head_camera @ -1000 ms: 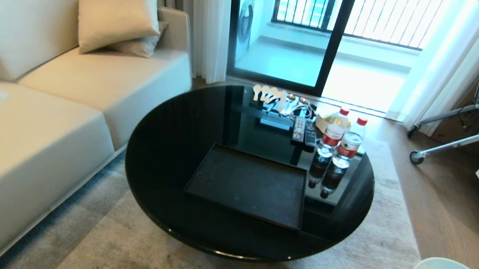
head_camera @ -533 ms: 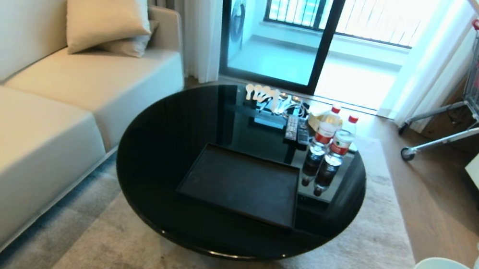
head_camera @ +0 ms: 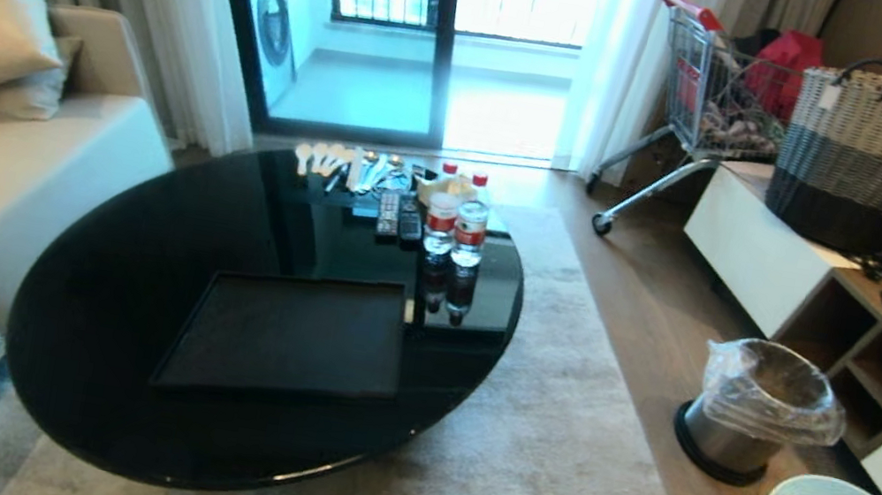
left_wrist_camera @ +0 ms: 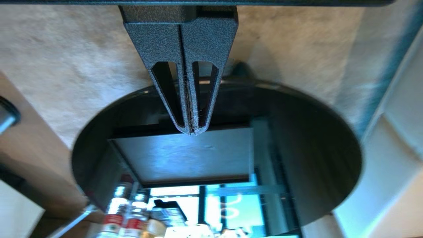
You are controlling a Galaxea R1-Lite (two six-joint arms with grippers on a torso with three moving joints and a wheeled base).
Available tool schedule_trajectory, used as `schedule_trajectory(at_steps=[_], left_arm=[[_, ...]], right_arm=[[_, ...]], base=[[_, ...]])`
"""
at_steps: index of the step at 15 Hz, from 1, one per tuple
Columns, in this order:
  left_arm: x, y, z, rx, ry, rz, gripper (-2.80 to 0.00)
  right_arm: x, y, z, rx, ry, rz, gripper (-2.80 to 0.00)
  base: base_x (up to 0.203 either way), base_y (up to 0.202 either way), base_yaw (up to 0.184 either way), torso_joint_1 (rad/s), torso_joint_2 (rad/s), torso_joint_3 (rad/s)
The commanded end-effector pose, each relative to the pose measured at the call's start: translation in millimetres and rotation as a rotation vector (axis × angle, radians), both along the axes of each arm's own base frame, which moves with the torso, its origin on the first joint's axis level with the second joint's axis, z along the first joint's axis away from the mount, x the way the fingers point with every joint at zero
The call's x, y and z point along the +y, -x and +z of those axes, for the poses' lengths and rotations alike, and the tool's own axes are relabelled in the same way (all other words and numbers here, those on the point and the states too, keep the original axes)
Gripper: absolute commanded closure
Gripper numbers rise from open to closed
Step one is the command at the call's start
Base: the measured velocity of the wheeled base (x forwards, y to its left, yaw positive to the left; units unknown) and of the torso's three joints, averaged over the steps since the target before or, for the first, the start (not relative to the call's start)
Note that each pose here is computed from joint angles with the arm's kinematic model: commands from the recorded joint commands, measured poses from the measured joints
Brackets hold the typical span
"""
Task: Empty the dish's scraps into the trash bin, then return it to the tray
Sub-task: Move the bowl over the trash can
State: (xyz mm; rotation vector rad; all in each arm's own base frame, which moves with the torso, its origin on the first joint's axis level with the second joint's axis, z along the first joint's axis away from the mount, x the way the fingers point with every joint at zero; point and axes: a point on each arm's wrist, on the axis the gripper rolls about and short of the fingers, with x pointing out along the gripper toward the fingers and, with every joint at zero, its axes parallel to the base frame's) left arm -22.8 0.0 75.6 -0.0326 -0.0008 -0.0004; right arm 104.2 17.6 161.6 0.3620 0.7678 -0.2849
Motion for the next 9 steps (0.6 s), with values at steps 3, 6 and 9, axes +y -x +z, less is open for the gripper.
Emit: schedule_trajectory(at_steps=[3, 6, 9], left_arm=[[0.0, 0.0, 0.0, -0.001, 0.001, 0.0, 0.0], [0.0, 0.0, 0.0, -0.001, 0.001, 0.0, 0.0], [0.0, 0.0, 0.0, -0.001, 0.0, 0.0, 0.0]], right_arm=[[-0.1, 0.7, 0.2, -0.002, -0.003, -0.004, 0.0], [-0.3, 0.8, 0.8, -0.005, -0.004, -0.005, 0.0], [-0.3, 0.8, 0.8, -0.005, -0.003, -0.006, 0.0]], base=[[-0.002, 0.01, -0.169, 0.004, 0.0, 0.001], [-0.001, 0.012, -0.168, 0.003, 0.0, 0.003], [0.0, 0.01, -0.165, 0.002, 0.0, 0.003]])
